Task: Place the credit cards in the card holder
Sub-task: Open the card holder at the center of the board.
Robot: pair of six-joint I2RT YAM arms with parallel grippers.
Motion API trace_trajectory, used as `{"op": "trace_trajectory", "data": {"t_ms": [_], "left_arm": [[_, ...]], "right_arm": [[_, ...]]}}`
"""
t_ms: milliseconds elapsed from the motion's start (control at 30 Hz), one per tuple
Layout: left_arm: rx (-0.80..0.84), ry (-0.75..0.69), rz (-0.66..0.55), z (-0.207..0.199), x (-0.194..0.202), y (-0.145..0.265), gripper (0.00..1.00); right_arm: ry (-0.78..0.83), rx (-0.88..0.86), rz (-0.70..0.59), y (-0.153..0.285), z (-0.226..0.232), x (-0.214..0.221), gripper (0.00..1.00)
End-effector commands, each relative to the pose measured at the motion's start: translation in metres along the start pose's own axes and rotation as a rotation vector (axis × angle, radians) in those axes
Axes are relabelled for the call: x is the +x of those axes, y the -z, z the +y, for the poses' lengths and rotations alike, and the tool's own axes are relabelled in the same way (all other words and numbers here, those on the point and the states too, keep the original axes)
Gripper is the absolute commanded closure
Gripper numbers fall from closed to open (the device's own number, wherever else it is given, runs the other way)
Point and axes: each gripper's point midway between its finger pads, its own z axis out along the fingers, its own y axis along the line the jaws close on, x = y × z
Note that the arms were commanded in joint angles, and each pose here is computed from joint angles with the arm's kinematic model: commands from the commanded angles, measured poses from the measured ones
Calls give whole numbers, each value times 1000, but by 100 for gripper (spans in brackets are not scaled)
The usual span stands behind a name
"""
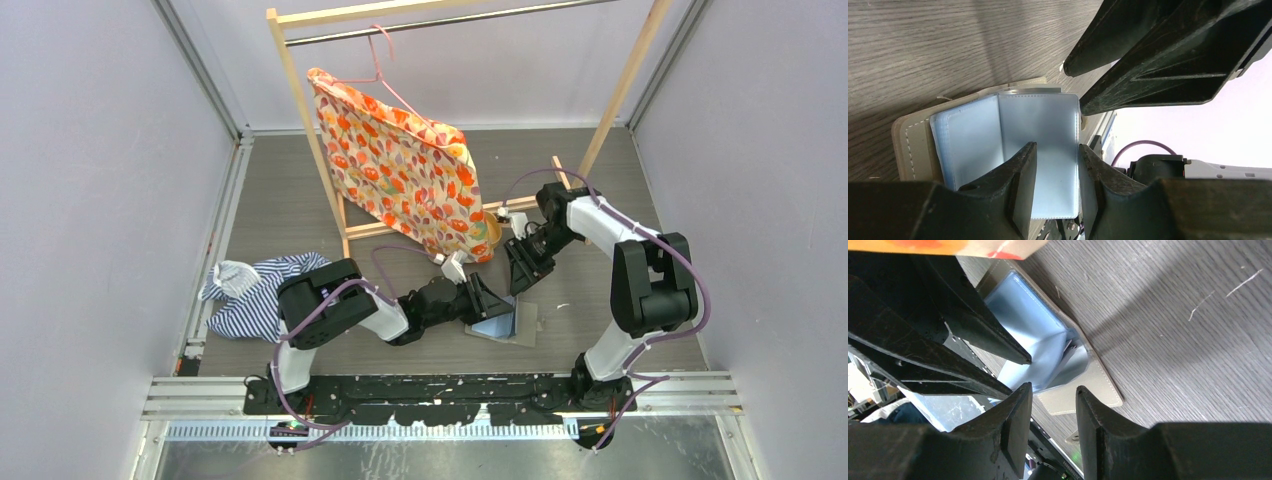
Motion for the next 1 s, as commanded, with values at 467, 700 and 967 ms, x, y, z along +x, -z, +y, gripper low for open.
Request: {"op": "trace_trajectory", "data": {"t_ms": [467, 700, 967], "left_arm": [[0, 7, 0, 6, 0, 1, 60], [23, 2, -12, 1, -4, 7, 58], [19, -48, -11, -5, -6, 19, 56]], "right_arm": [[8, 57, 32, -4, -10, 3, 59], [9, 55, 33, -4, -10, 4, 59], [9, 54, 34, -4, -10, 3, 59]]}}
